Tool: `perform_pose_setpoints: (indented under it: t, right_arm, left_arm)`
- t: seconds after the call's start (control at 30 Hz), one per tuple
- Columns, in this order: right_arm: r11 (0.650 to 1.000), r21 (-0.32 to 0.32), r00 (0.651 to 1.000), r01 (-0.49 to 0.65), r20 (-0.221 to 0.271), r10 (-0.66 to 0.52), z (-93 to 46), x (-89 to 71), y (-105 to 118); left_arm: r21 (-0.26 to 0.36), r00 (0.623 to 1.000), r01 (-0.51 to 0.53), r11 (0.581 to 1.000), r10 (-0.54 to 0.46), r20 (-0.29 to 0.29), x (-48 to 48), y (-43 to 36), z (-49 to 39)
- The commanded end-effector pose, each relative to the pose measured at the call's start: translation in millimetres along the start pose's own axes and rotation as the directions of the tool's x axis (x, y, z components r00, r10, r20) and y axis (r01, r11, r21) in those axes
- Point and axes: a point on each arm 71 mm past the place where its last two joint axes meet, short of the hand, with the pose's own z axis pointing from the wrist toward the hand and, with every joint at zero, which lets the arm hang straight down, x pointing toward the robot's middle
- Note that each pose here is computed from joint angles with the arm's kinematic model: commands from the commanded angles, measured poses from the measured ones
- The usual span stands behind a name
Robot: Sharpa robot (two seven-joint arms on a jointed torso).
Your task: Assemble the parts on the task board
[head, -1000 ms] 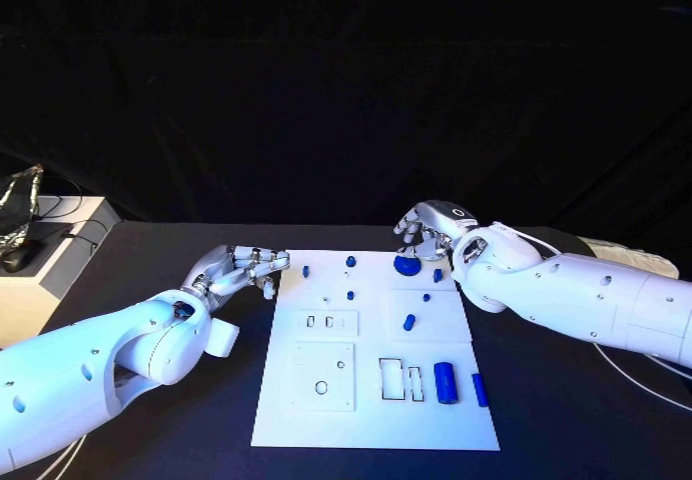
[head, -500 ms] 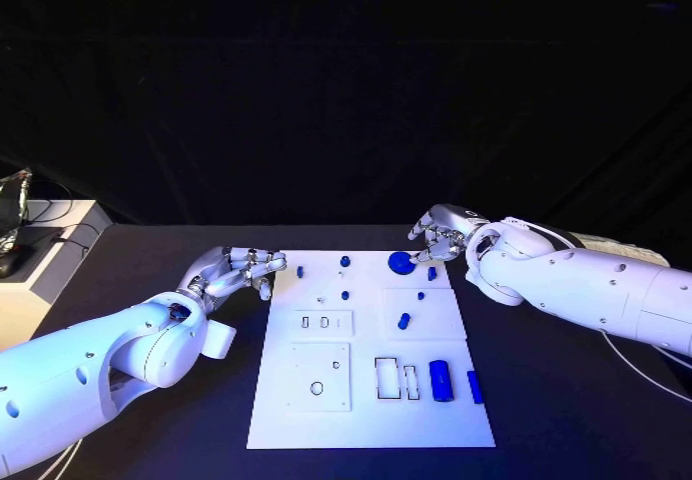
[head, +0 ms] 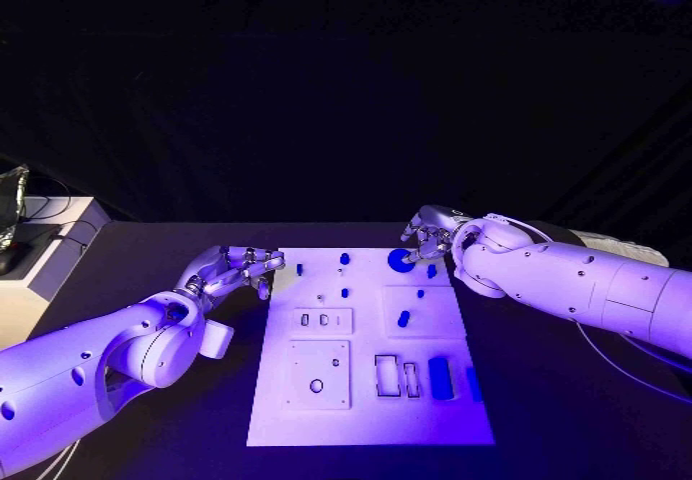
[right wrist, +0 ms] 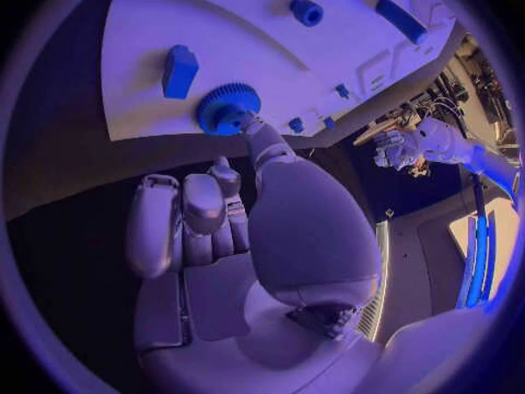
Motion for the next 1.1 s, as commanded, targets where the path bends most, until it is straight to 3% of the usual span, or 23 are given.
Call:
perform_pose_setpoints:
  t: [0.03,0.53,1.1]
  right_arm:
    - [1.0,0.013,0.999,0.005,-0.034,-0.005,1.3,5.5,-0.9]
    - [1.0,0.012,0.997,0.01,-0.081,-0.009,-0.5,13.2,0.7]
    - [1.0,0.0,0.996,0.003,-0.087,-0.003,-2.0,14.8,2.9]
  left_arm:
    - [0.016,1.0,0.013,1.0,-0.012,-0.023,3.4,-2.4,0.0]
    - [0.014,1.0,0.01,1.0,-0.01,-0.017,1.0,-2.0,-0.6]
    - [0.012,1.0,0.008,1.0,-0.008,-0.013,-0.6,-1.1,-0.3]
